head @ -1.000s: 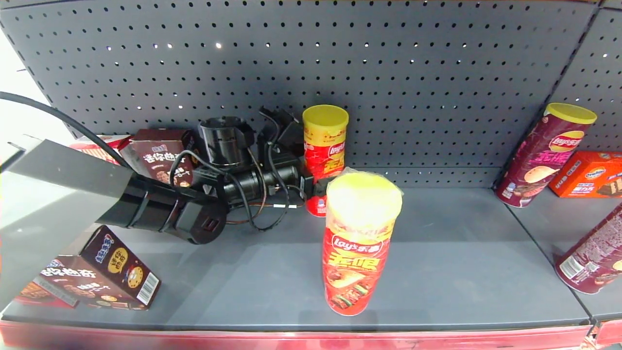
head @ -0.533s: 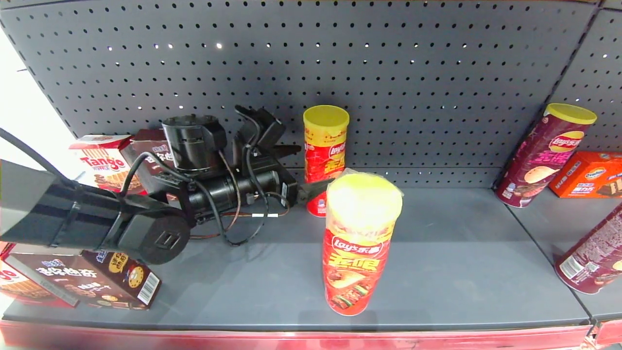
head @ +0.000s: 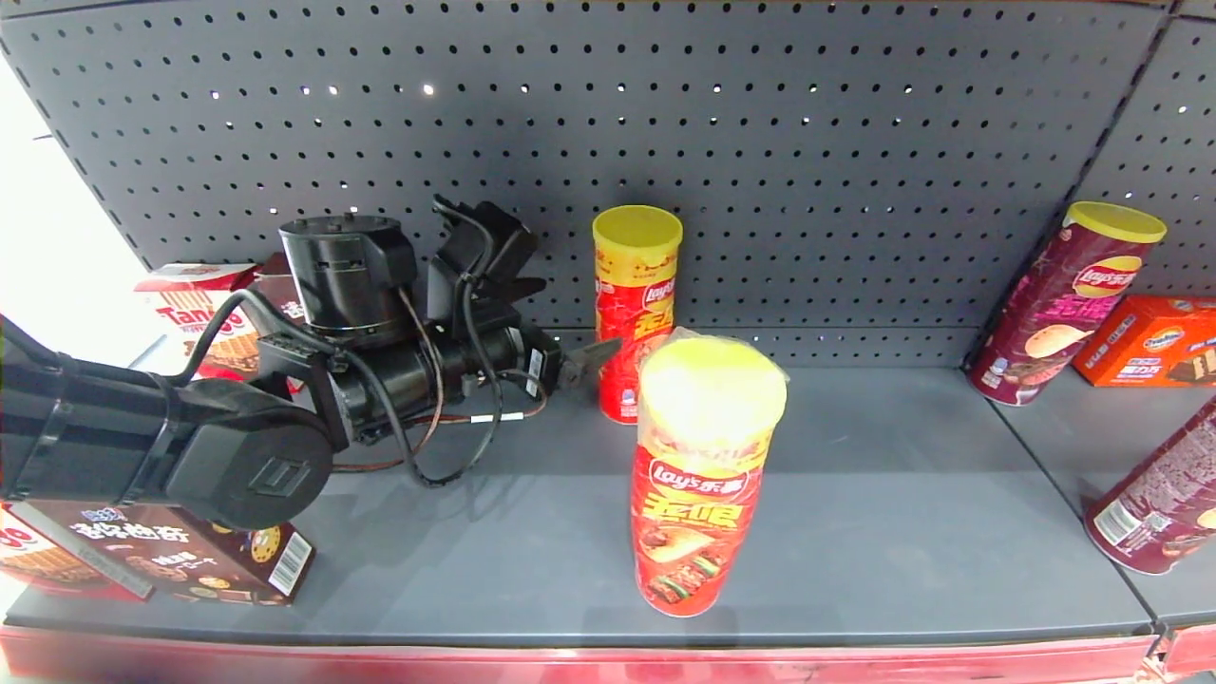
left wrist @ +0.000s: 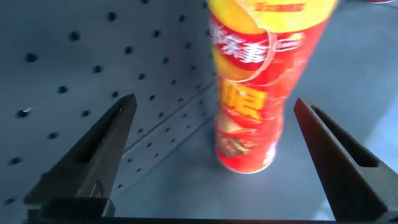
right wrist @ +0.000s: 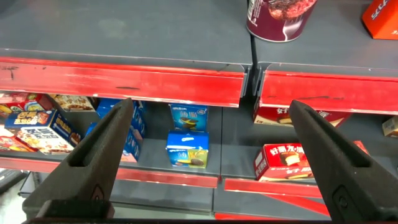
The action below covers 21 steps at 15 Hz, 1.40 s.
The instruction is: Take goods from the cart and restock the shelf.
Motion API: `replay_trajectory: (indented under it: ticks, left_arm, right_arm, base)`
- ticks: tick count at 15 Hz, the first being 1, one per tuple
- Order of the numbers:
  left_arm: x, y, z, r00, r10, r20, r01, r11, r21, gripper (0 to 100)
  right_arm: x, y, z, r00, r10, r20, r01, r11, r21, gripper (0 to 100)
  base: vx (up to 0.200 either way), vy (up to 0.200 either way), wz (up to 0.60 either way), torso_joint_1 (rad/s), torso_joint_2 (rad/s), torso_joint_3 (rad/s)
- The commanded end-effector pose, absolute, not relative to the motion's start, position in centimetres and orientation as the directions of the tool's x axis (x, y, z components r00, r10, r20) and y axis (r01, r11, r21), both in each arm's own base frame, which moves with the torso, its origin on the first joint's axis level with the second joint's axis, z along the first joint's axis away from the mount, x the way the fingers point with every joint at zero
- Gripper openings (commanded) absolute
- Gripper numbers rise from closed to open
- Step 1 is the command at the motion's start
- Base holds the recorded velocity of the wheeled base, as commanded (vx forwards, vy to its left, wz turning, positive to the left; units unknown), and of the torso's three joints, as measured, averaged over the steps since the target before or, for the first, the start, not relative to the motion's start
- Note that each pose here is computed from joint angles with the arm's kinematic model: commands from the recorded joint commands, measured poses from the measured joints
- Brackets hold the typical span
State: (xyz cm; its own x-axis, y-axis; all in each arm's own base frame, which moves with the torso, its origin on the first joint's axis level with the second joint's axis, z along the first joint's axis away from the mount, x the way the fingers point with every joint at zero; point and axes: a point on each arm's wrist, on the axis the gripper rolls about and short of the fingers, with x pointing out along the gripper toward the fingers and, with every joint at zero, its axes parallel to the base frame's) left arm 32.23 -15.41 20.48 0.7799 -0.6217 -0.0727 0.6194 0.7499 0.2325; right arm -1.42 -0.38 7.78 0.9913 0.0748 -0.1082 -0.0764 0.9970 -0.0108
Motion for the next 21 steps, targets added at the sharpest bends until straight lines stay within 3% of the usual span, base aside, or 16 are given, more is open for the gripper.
replay_trajectory:
  ticks: [1,9,15,21]
  left_arm:
    - [32.2,-15.4,20.6,0.790,-0.608,-0.076,0.606,0.758,0.240,100]
    - [33.1,-15.2,22.3,0.860,-0.508,-0.050,0.503,0.826,0.255,100]
    - [33.2,-15.0,22.1,0.889,-0.454,-0.060,0.450,0.841,0.301,100]
    - [31.8,-14.2,21.9,0.891,-0.442,-0.102,0.452,0.842,0.296,100]
  right_arm:
    - [-1.4,-0.4,7.8,0.991,0.076,-0.110,-0.077,0.997,-0.011,100]
    - [-1.4,-0.4,7.8,0.991,0.076,-0.110,-0.077,0.997,-0.011,100]
    - [-1.4,-0.4,7.8,0.991,0.076,-0.110,-0.077,0.997,-0.011,100]
    - [-1.4,-0.4,7.8,0.991,0.076,-0.110,-0.077,0.997,-0.011,100]
  base:
    - [0.000,0.000,0.00,0.000,0.00,0.000]
    - [0.000,0.000,0.00,0.000,0.00,0.000]
    - [0.000,0.000,0.00,0.000,0.00,0.000]
    - [0.000,0.000,0.00,0.000,0.00,0.000]
